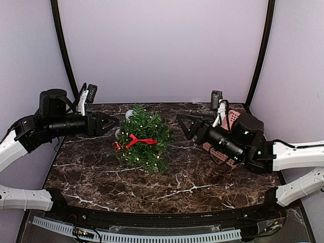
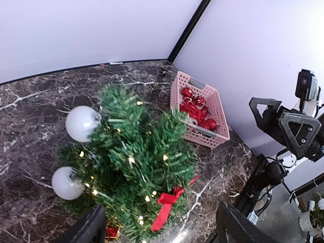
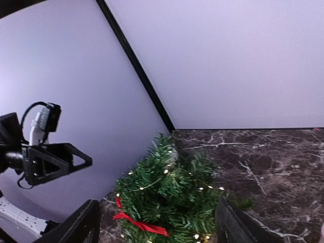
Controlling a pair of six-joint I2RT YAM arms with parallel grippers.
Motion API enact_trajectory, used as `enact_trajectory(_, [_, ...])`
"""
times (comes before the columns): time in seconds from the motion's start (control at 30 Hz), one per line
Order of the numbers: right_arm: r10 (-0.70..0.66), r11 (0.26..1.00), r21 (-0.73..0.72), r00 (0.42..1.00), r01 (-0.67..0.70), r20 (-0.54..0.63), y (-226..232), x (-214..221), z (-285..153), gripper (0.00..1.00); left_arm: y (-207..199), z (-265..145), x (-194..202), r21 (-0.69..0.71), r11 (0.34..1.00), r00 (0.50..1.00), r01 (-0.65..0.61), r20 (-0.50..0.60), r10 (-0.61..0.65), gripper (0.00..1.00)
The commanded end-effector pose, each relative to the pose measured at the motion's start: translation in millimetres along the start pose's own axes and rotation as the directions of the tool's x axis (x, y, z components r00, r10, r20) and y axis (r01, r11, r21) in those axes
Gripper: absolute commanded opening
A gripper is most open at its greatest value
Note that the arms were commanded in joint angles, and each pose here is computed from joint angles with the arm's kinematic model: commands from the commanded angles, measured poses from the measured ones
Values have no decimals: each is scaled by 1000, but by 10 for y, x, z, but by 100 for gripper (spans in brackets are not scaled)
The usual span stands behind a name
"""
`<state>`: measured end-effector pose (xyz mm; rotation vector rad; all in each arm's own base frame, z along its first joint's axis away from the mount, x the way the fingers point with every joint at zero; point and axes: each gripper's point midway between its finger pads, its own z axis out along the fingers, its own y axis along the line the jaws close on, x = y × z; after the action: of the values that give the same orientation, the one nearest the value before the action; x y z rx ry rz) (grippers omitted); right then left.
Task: Decorate the small christmas tree
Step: Place the bow in the gap of branches, then move the bin to the center of the board.
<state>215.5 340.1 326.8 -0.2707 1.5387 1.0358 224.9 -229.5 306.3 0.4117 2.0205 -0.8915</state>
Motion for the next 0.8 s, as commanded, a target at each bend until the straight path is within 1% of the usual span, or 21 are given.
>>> enact_trajectory(0.0, [-99,917,358,968,179,-230,-824,22,-257,80,312,-18,-46,-107,994,996,-16,-87,6,77])
enact_trajectory(0.03, [-82,891,415,963,186,-257,-999,-11,-325,80,375,21,-58,-120,993,995,-12,-97,0,77])
enact_trajectory(0.13, [0,811,558,953,178,-304,-1556,-69,-533,79,644,11,-245,-163,987,998,9,-67,-21,77])
enact_trajectory(0.23, [87,721,677,950,148,-300,-2052,-71,-765,78,918,18,-354,-195,979,997,52,-41,-61,78])
enact_trajectory(0.27, [116,674,724,948,144,-297,-2210,-66,-874,78,1029,-16,-389,-211,975,997,72,-27,-79,77])
enact_trajectory(0.3, [144,616,776,949,136,-281,-2378,-90,-1010,78,1162,-51,-430,-237,968,996,84,-10,-89,77])
enact_trajectory(0.33, [170,571,810,946,134,-277,-2484,-59,-1129,80,1208,-65,-433,-238,967,996,90,-7,-94,78])
enact_trajectory(0.37, [197,528,840,943,129,-268,-2597,-29,-1258,81,1335,-99,-437,-261,960,995,100,2,-103,78])
enact_trajectory(0.4, [227,473,875,945,102,-234,-2738,-33,-1408,81,1386,-117,-435,-263,959,994,108,4,-111,78])
enact_trajectory(0.47, [274,397,915,941,75,-197,-2942,62,-1655,82,1576,-171,-416,-286,949,991,132,13,-134,78])
enact_trajectory(0.53, [306,336,941,939,50,-159,-3106,140,-1859,82,1750,-225,-395,-312,938,988,150,25,-150,78])
enact_trajectory(0.6, [326,284,959,937,27,-123,-3251,213,-2008,82,1875,-264,-379,-335,931,989,146,34,-143,78])
enact_trajectory(0.63, [335,274,962,936,10,-105,-3316,245,-2039,82,1912,-269,-373,-345,929,991,133,34,-129,78])
enact_trajectory(0.7, [367,270,963,926,-17,-87,-3438,352,-2054,79,2019,-312,-367,-372,919,991,131,44,-124,78])
enact_trajectory(0.77, [396,275,961,914,-26,-88,-3536,466,-2021,75,2041,-297,-341,-369,920,991,132,45,-124,78])
